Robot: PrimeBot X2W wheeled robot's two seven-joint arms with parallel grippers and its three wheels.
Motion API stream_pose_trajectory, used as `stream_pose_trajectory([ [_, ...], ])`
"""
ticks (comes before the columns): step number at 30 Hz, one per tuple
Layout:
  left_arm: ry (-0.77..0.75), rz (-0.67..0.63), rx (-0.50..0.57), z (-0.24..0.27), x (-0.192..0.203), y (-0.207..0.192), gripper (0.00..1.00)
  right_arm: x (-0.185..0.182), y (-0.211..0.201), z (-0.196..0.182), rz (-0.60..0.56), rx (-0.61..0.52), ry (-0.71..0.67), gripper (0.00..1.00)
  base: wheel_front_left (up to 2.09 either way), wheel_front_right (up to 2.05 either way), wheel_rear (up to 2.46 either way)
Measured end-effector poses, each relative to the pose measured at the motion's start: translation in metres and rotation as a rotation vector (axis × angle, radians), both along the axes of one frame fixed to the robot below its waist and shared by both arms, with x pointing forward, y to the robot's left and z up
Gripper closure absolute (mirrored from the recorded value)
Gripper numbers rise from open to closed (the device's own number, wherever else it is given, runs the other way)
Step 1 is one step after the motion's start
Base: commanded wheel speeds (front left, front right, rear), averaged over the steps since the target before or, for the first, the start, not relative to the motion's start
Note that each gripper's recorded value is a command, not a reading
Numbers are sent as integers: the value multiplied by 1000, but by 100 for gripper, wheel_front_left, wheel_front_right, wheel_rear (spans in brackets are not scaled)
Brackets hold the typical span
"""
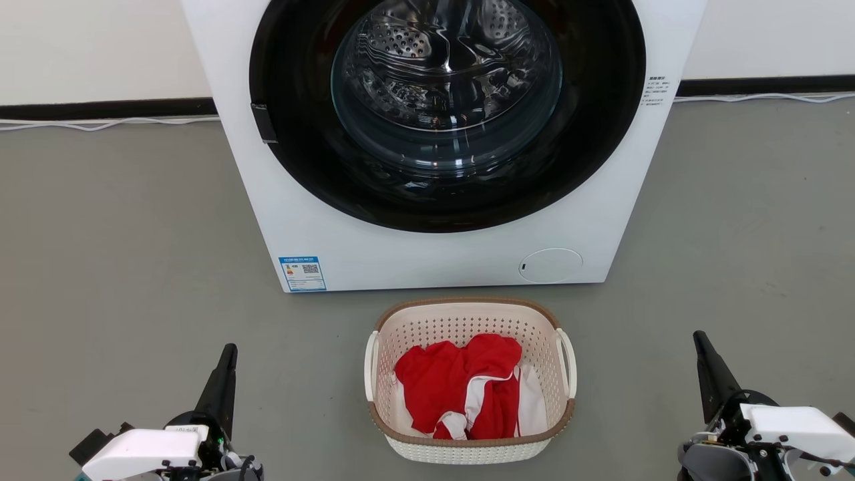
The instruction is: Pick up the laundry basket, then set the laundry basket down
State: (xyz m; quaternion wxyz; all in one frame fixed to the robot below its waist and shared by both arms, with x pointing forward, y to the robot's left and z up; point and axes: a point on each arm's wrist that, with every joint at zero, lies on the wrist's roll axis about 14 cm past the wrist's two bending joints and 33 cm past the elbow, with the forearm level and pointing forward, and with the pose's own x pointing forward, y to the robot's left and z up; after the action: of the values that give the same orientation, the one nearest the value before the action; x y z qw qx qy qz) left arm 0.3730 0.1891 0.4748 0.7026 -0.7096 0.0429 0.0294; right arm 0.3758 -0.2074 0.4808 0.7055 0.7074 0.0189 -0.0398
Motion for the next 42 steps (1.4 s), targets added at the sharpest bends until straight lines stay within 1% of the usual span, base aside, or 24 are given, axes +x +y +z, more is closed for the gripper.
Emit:
stream_pose_trajectory([
  [6, 0, 0, 0, 0, 0, 0, 100, 0, 0, 0, 0, 0, 0, 100, 0, 0, 0],
  [7, 49, 3, -9, -16, -8, -1, 0, -7, 1, -15, 0, 7, 46, 0, 0, 0, 0],
  [10, 100, 7, -13, -32, -18, -2, 0, -16, 2, -28, -2, 13, 86, 0, 0, 0, 0],
  [16, 99, 8, -9, -31, -17, -4, 0, -14, 2, -25, -9, 7, 75, 0, 0, 0, 0],
  [23, 102, 17, 10, -32, -17, -4, 0, -13, 3, -23, -10, -32, 71, 0, 0, 0, 0],
  [31, 106, 15, 69, -33, -17, -5, 0, -12, 0, -18, -4, -134, 64, 0, 0, 0, 0],
  [42, 106, -1, 182, -33, -16, -7, 0, -10, 0, -12, 4, -296, 52, 0, 0, 0, 0],
])
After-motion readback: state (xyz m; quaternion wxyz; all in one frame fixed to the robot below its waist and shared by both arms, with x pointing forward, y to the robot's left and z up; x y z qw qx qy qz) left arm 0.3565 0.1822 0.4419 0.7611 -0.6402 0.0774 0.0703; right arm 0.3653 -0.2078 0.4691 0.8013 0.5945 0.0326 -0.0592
